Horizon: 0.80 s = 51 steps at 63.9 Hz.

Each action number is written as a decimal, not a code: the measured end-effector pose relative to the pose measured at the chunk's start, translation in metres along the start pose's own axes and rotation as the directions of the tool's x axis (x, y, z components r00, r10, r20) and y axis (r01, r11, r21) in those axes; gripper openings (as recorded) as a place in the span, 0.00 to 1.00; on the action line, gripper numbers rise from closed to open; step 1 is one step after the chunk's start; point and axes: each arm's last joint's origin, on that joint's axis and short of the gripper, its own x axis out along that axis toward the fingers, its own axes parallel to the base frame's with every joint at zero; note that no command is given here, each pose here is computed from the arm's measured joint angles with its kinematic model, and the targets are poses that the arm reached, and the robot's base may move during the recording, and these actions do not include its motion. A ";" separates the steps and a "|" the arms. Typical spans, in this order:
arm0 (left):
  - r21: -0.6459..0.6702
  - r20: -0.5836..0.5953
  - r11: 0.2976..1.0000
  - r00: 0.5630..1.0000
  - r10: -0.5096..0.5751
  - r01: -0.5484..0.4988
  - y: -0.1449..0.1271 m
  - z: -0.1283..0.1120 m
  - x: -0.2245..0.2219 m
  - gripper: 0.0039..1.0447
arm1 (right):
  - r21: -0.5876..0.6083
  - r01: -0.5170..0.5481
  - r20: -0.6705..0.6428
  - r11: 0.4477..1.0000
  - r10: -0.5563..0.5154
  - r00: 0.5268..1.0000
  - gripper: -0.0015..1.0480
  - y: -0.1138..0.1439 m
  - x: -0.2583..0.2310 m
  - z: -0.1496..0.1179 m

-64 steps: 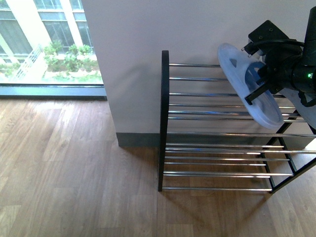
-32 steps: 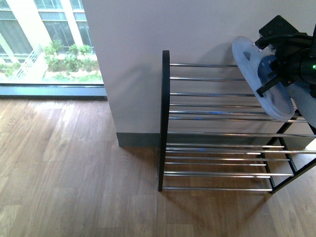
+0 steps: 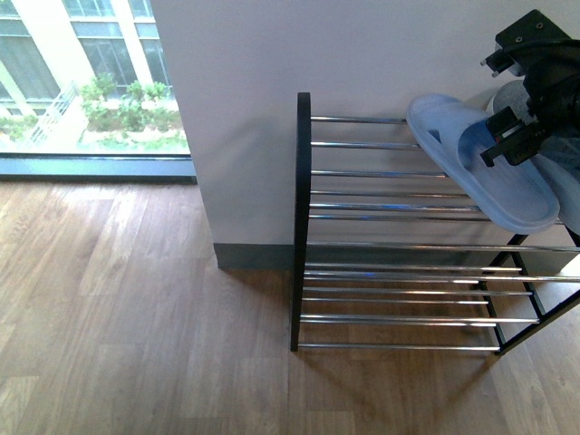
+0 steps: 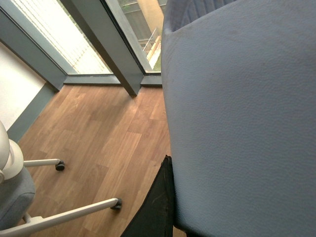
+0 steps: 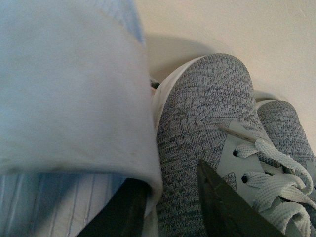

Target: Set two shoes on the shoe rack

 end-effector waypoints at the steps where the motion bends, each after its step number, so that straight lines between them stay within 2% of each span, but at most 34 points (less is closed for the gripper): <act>1: 0.000 0.000 1.000 1.000 0.000 0.000 0.000 0.000 0.000 0.01 | 0.001 0.002 0.002 1.000 -0.002 1.000 0.61 -0.001 -0.001 0.001; 4: 0.000 0.000 1.000 1.000 0.000 0.000 0.000 0.000 0.000 0.01 | 0.002 0.003 0.002 1.000 -0.003 1.000 0.68 -0.005 -0.004 0.003; 6: 0.000 0.000 1.000 1.000 0.000 0.000 0.000 0.000 0.000 0.01 | -0.001 0.002 -0.003 1.000 -0.002 1.000 0.76 -0.011 -0.008 0.005; 13: 0.000 0.000 1.000 1.000 0.000 0.000 0.000 0.000 0.000 0.01 | -0.018 -0.005 -0.040 1.000 0.004 0.999 0.92 -0.026 -0.016 0.006; 21: 0.000 0.000 1.000 1.000 0.000 0.000 0.000 0.000 0.000 0.01 | -0.013 -0.035 -0.095 0.999 0.033 0.995 0.91 -0.049 -0.025 0.002; 30: 0.000 0.000 1.000 1.000 0.000 0.000 0.000 0.000 0.000 0.01 | 0.108 -0.066 -0.094 0.992 0.076 0.993 0.91 -0.078 -0.042 0.004; 41: 0.000 0.000 1.000 1.000 0.000 0.000 0.000 0.000 0.000 0.01 | 0.278 -0.077 0.004 0.957 0.079 0.997 0.91 -0.112 -0.081 0.019; 50: 0.000 0.000 1.000 1.000 0.000 0.000 0.000 0.000 0.000 0.01 | 0.361 -0.091 0.088 0.928 0.063 0.994 0.91 -0.121 -0.113 0.024; 51: 0.000 0.000 1.000 1.000 0.000 0.000 0.000 0.000 0.000 0.01 | 0.387 -0.102 0.139 0.916 0.052 0.989 0.88 -0.120 -0.114 0.024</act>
